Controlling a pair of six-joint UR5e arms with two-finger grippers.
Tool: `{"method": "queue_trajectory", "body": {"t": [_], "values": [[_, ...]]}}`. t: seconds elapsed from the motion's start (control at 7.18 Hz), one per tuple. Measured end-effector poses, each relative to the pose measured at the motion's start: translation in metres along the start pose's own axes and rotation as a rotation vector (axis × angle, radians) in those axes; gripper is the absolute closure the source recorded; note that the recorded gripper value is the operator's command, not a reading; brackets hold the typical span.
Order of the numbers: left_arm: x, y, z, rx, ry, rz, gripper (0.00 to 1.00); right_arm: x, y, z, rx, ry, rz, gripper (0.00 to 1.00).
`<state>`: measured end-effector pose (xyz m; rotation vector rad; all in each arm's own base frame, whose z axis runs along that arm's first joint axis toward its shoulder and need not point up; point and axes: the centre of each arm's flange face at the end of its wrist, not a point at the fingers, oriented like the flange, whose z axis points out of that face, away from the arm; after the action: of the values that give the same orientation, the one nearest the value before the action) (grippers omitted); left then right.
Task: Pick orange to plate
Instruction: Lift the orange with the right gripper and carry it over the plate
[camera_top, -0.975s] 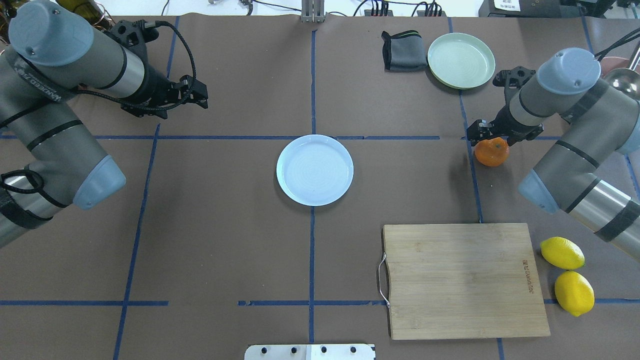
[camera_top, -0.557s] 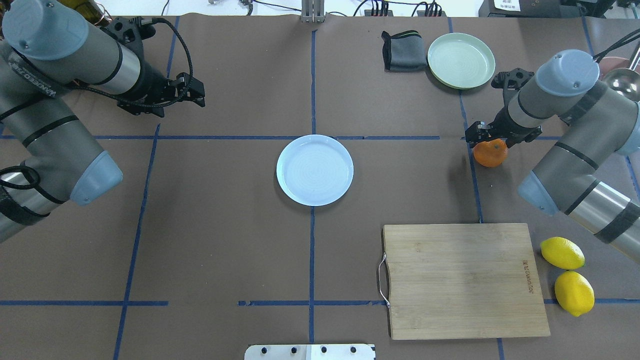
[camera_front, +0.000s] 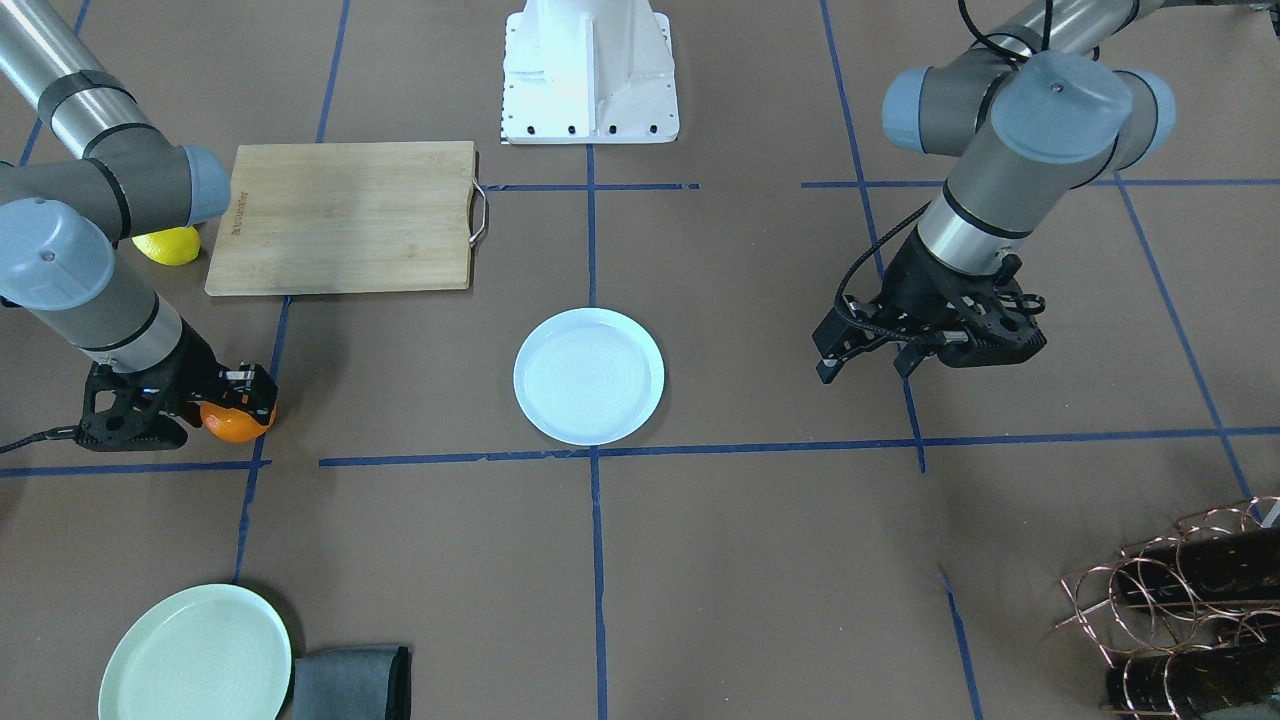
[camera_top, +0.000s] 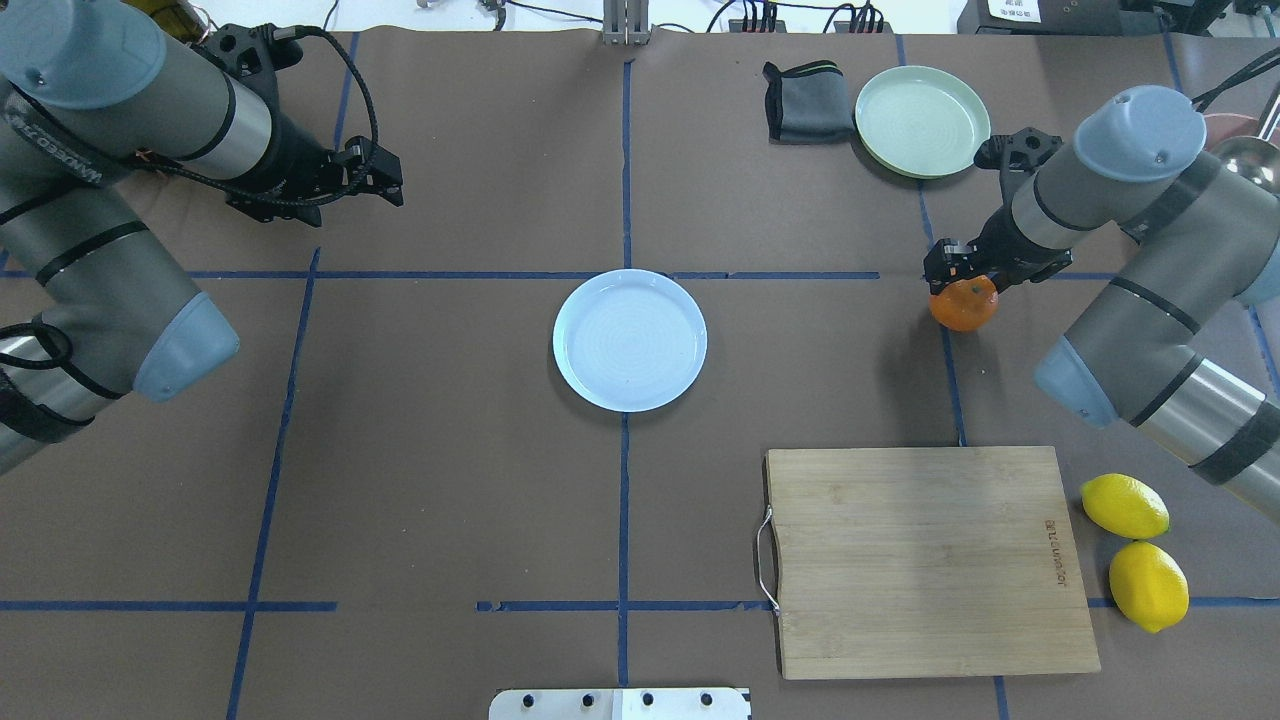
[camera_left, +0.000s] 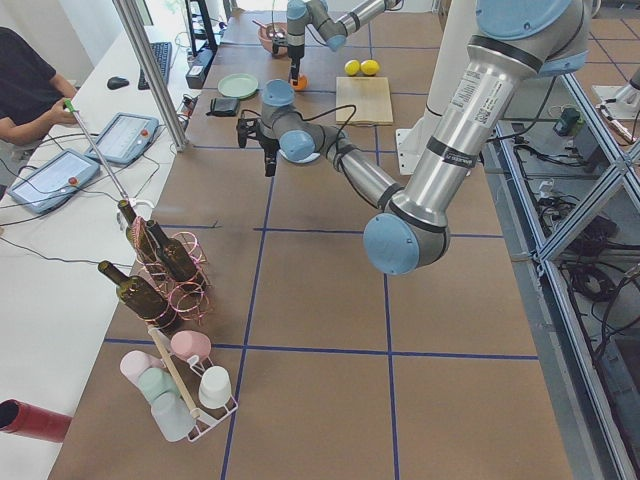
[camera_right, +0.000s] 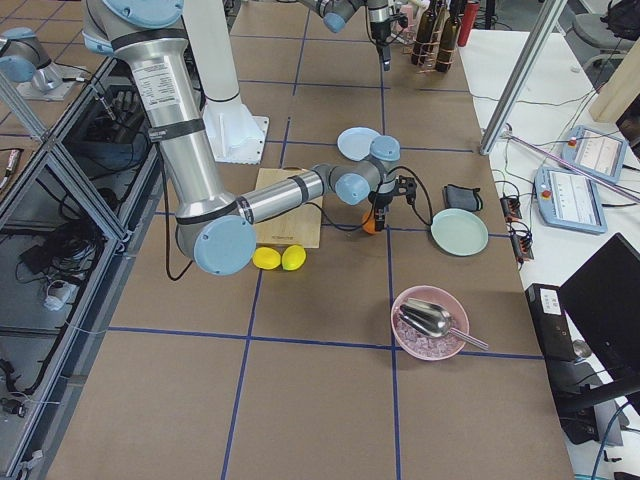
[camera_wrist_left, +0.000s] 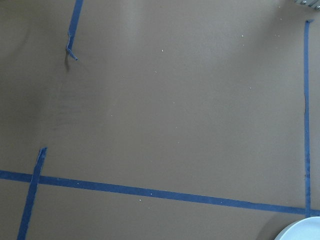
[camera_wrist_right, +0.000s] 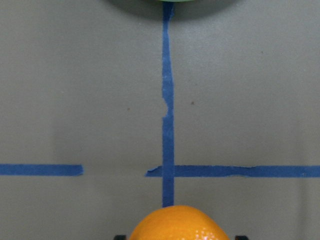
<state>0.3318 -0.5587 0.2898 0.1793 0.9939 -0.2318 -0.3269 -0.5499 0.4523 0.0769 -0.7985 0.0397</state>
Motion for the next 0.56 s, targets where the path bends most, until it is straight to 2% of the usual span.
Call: {"method": "queue_trajectory", "body": {"t": [0.28,0.42,0.56], "values": [[-0.02,-0.022,-0.018,0.014,-0.059,0.116,0.0,-0.034,-0.01,-0.031,0.028,-0.065,0.018,1.0],[-0.04,-0.035,-0.032,0.031,-0.085,0.176,0.0,-0.067,-0.014,-0.043,0.043,-0.1,0.059,1.0],[-0.066,-0.04,-0.045,0.038,-0.11,0.277,0.0,-0.109,-0.013,-0.048,0.057,-0.129,0.098,1.0]]}}
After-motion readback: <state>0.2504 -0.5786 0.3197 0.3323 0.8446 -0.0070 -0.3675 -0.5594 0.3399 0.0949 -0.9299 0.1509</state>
